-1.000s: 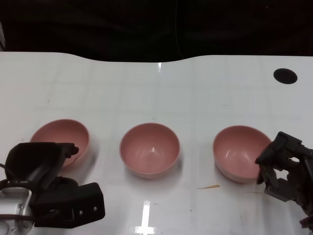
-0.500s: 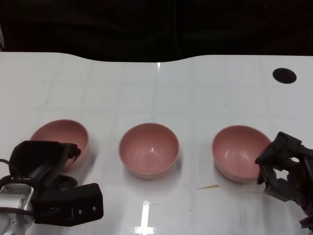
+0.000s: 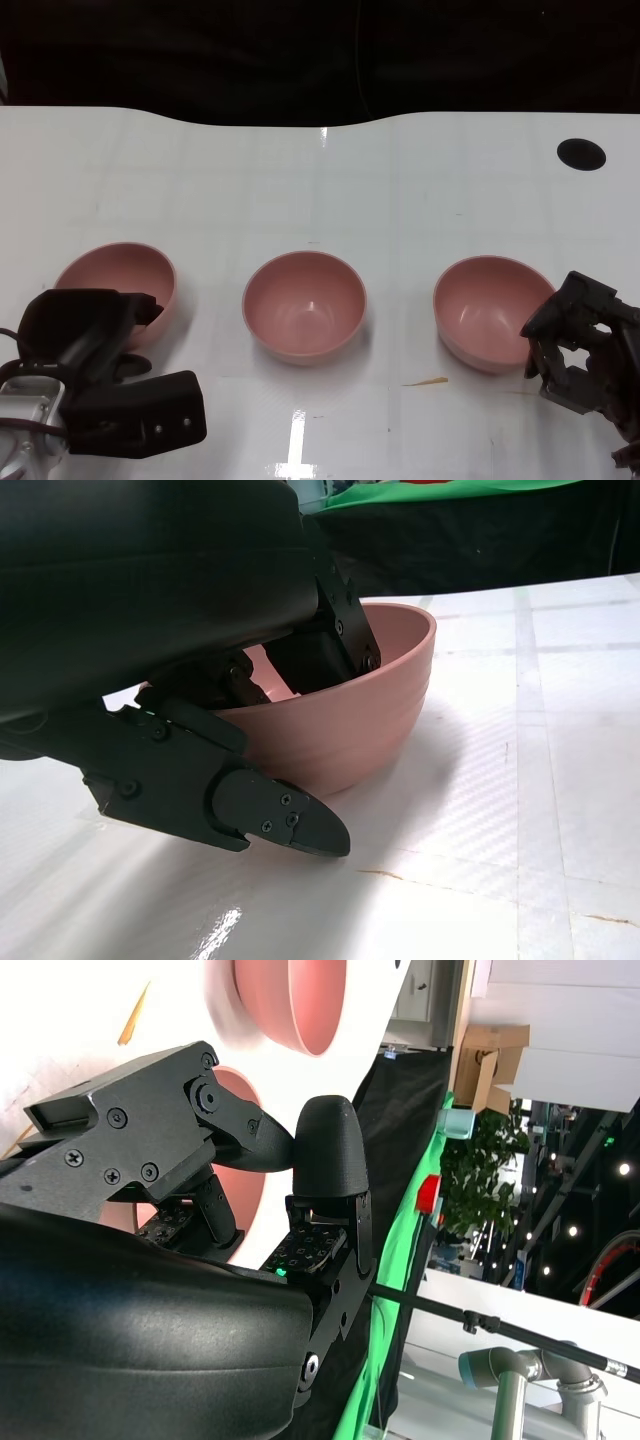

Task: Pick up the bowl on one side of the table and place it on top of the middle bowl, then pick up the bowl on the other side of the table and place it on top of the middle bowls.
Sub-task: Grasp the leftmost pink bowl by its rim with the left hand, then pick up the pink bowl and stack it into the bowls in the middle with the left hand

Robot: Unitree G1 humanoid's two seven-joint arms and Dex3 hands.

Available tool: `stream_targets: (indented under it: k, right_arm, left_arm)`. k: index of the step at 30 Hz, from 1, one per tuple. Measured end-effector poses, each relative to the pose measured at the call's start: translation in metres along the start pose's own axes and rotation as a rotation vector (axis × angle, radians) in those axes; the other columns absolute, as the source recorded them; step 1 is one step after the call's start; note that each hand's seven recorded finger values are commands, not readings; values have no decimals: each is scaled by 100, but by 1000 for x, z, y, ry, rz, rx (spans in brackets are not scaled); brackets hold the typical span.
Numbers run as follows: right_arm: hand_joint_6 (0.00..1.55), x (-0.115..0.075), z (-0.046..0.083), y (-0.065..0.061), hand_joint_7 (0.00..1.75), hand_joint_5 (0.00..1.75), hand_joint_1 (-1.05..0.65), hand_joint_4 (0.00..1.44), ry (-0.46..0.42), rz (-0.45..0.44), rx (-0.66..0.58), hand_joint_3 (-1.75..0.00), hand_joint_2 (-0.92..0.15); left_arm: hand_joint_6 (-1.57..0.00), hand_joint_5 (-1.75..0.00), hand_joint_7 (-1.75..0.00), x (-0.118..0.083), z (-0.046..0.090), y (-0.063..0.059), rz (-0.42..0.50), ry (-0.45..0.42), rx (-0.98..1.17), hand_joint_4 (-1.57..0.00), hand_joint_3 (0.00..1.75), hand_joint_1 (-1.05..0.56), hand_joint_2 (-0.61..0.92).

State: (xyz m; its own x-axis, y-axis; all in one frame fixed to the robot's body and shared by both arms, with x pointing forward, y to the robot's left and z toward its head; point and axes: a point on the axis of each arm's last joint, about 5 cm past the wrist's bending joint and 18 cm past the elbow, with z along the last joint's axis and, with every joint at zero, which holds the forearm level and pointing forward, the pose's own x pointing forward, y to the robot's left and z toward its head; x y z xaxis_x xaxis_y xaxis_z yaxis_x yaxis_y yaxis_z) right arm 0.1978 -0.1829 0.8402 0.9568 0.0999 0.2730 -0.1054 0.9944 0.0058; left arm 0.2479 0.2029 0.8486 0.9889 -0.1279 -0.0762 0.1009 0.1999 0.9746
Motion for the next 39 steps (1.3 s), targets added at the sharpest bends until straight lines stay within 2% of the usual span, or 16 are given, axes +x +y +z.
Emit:
stream_targets:
  k: [5, 10, 11, 12, 13, 14, 15, 17, 23, 25, 27, 28, 30, 34, 37, 39]
  right_arm:
    - [75, 0, 0, 0, 137, 171, -12, 82, 0, 6, 2, -97, -66]
    - [75, 0, -1, 0, 137, 171, -12, 82, 2, 16, 7, -98, -66]
    - [76, 0, -1, 0, 138, 171, -12, 82, 2, 16, 8, -98, -66]
    - [76, 0, -1, 0, 138, 171, -13, 82, 1, 15, 8, -98, -66]
    - [76, 0, -1, 0, 138, 171, -13, 82, 2, 15, 8, -98, -66]
    - [76, 0, -1, 0, 138, 172, -13, 82, 1, 15, 7, -98, -65]
    - [76, 0, -1, 0, 139, 172, -14, 83, -1, 14, 5, -98, -65]
    - [75, 0, -1, 0, 140, 172, -14, 83, -5, 12, 3, -98, -65]
    - [75, 1, -2, 0, 140, 171, -13, 83, -9, 12, 2, -99, -65]
    - [75, 1, -1, 0, 140, 170, -13, 82, -11, 13, 2, -99, -65]
    - [76, 1, -1, 0, 139, 170, -13, 82, -11, 13, 2, -98, -66]
    - [76, 1, -1, 0, 138, 170, -13, 82, -10, 13, 2, -97, -66]
    - [76, 2, -1, 0, 138, 169, -12, 82, -6, 13, 4, -97, -67]
    - [76, 2, -1, 0, 137, 169, -10, 82, -4, 14, 5, -96, -67]
    - [76, 2, -1, 0, 137, 170, -12, 82, -5, 14, 5, -96, -67]
    - [76, 2, -1, 0, 138, 171, -12, 82, -5, 15, 5, -96, -67]
  left_arm:
    - [-107, -13, -6, 2, 2, -2, 21, 11, -38, -117, 2, -14, 90]
    - [-111, -16, -5, 2, 3, -2, 33, 10, -61, -121, 1, -12, 89]
    - [-118, -36, -7, 2, 3, -2, 34, 10, -64, -123, 2, -8, 90]
    - [-124, -80, -7, 3, 4, -1, 38, 8, -66, -108, 3, -6, 91]
    - [-126, -97, -7, 3, 5, 0, 43, 2, -70, -102, 3, -5, 92]
    - [-129, -131, -16, 4, 6, 2, 45, -5, -75, -89, 9, -4, 92]
    - [-120, -144, -38, 4, 7, 3, 46, -15, -81, -84, 11, -4, 92]
    - [-102, -155, -77, 5, 9, 7, 41, -42, -94, -81, 13, -3, 92]
    - [-76, -173, -136, 5, 12, 20, 45, -106, -118, -74, 19, -2, 92]
    - [-81, -166, -117, 4, 12, 24, 49, -123, -119, -76, 18, -2, 92]
    - [-83, -164, -112, 2, 11, 28, 44, -131, -117, -76, 18, -2, 92]
    - [-79, -170, -124, 1, 10, 29, 40, -134, -115, -74, 18, -2, 92]
    - [-76, -173, -132, 1, 11, 31, 40, -145, -114, -72, 18, -2, 92]
    - [-78, -174, -127, 1, 12, 40, 50, -170, -113, -73, 19, -3, 92]
    - [-65, -175, -162, 0, 14, 46, 61, -190, -115, -74, 16, 0, 91]
    - [-62, -175, -170, -1, 16, 53, 78, -212, -107, -75, 16, 0, 90]
